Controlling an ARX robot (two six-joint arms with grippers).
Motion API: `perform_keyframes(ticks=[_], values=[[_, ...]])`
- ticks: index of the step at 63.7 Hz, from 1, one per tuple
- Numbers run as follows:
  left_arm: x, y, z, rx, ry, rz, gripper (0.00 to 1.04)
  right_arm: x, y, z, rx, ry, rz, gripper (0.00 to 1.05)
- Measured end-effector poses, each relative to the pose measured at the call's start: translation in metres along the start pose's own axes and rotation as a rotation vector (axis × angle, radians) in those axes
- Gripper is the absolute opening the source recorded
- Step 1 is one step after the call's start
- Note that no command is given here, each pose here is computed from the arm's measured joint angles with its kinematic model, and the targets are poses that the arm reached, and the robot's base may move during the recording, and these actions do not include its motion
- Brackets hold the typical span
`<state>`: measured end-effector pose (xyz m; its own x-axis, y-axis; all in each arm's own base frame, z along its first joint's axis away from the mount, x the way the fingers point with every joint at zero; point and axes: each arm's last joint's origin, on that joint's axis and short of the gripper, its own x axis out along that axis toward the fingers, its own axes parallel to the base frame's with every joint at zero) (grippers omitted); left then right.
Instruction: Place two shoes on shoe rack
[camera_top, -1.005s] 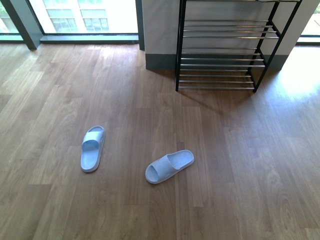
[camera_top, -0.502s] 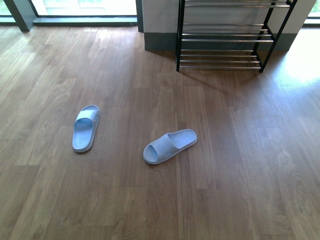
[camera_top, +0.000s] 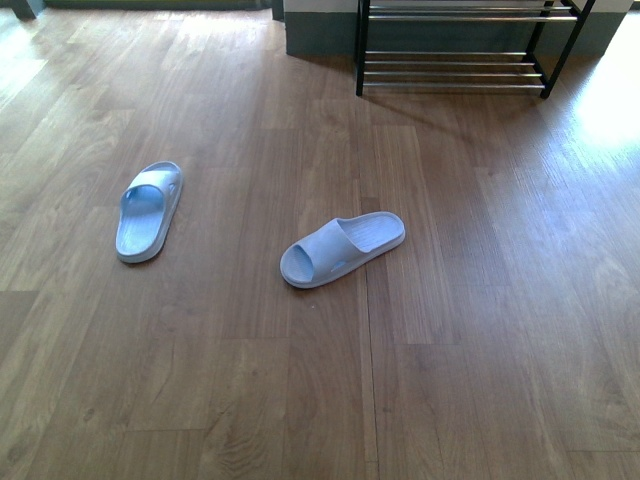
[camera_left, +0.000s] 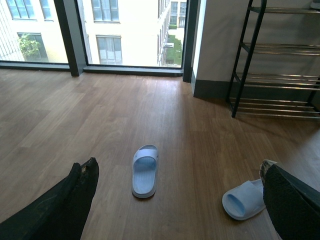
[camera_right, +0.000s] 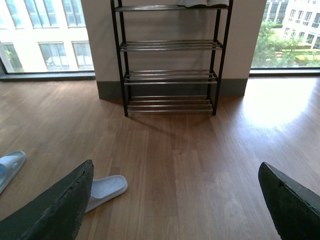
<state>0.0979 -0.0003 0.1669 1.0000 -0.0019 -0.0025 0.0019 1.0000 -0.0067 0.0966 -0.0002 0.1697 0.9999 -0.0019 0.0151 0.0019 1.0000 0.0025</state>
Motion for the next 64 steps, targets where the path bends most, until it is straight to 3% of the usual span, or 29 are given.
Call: perform_keyframes(ticks=[64], values=[[0.0000, 0.0000, 0.0000, 0.000, 0.000, -0.001, 0.95, 0.0000, 0.0000, 0.0000, 0.000, 0.000, 0.000, 0.96]])
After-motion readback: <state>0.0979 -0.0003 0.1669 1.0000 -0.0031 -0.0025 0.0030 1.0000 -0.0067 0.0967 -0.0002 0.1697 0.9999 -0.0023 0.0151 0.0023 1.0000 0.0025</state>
